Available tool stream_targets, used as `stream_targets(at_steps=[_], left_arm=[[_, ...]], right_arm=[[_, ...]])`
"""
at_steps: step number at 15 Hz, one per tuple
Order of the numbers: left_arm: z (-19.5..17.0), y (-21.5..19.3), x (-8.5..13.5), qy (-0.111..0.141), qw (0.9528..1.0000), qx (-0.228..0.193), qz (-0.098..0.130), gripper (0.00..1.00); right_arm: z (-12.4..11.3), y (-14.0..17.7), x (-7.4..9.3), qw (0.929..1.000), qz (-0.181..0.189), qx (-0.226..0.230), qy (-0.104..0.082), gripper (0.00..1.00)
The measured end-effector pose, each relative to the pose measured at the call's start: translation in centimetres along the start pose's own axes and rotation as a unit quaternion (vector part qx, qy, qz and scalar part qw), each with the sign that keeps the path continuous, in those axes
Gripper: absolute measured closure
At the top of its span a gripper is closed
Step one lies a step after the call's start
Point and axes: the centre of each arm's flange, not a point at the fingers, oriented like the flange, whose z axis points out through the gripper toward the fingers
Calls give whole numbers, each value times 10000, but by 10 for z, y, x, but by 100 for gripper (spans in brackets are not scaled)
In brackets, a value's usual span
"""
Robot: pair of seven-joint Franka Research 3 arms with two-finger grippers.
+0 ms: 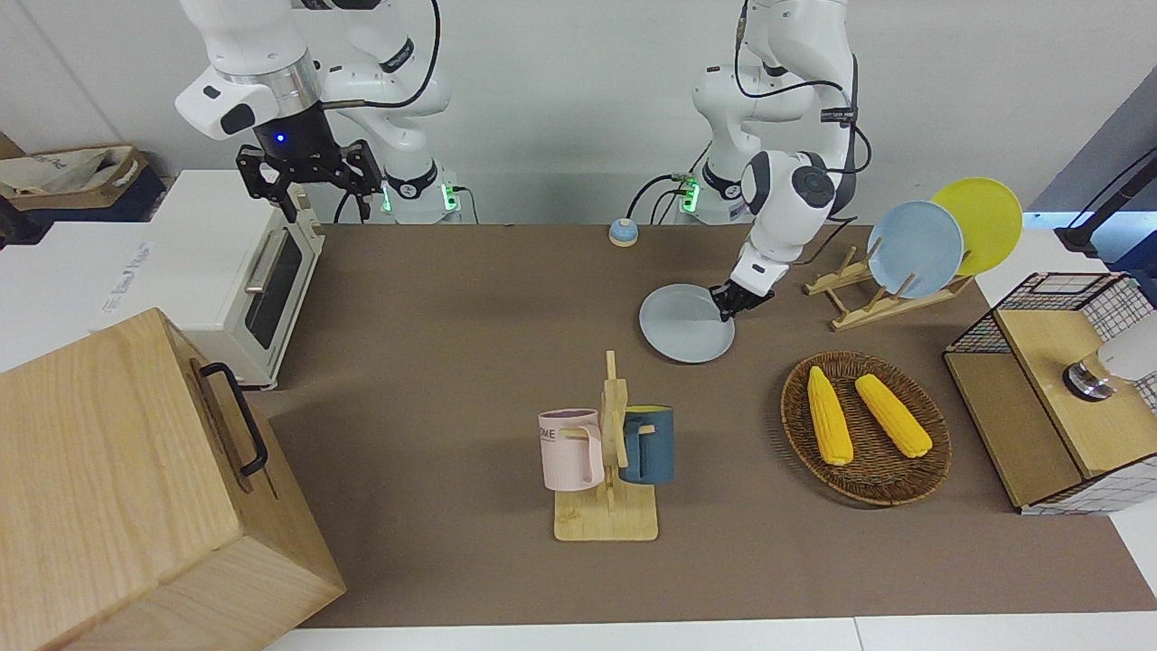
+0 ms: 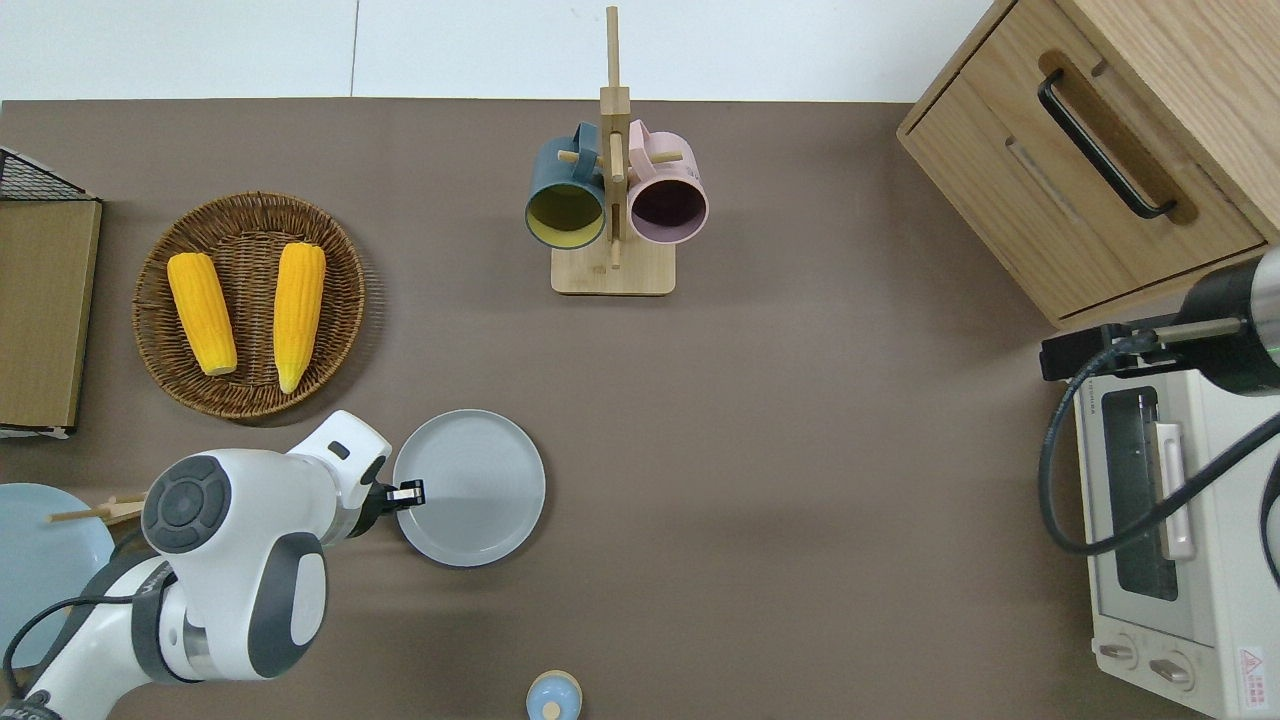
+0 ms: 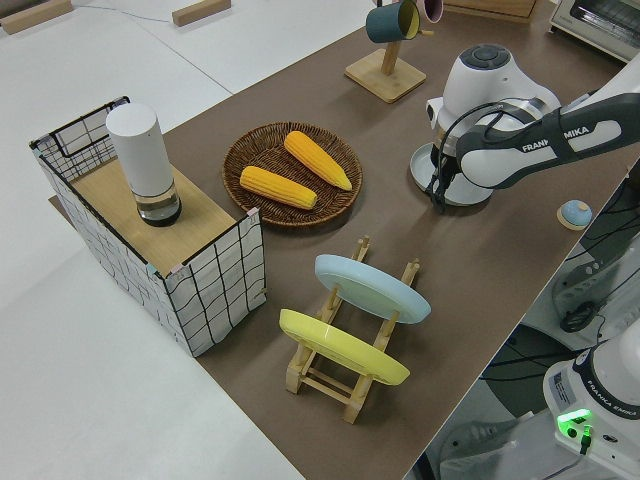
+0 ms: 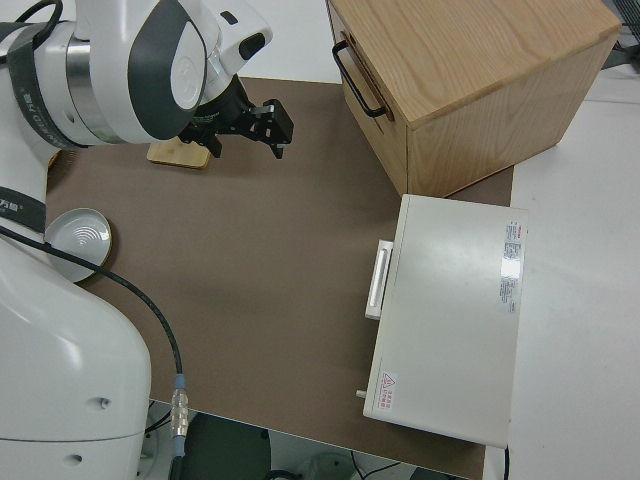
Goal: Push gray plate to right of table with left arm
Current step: 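Push the gray plate with the left gripper across the table toward the toaster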
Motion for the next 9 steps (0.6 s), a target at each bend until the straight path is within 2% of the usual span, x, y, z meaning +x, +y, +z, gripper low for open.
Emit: stream_targets(at_steps=[6,9], left_arm=[[16,101,-21,49,9991,-205,-375,95],[24,150,-33,54,9984,-324,-454,95]], right_arm=[[0,0,0,10000,0,0,0,1],[0,0,0,10000,0,0,0,1]])
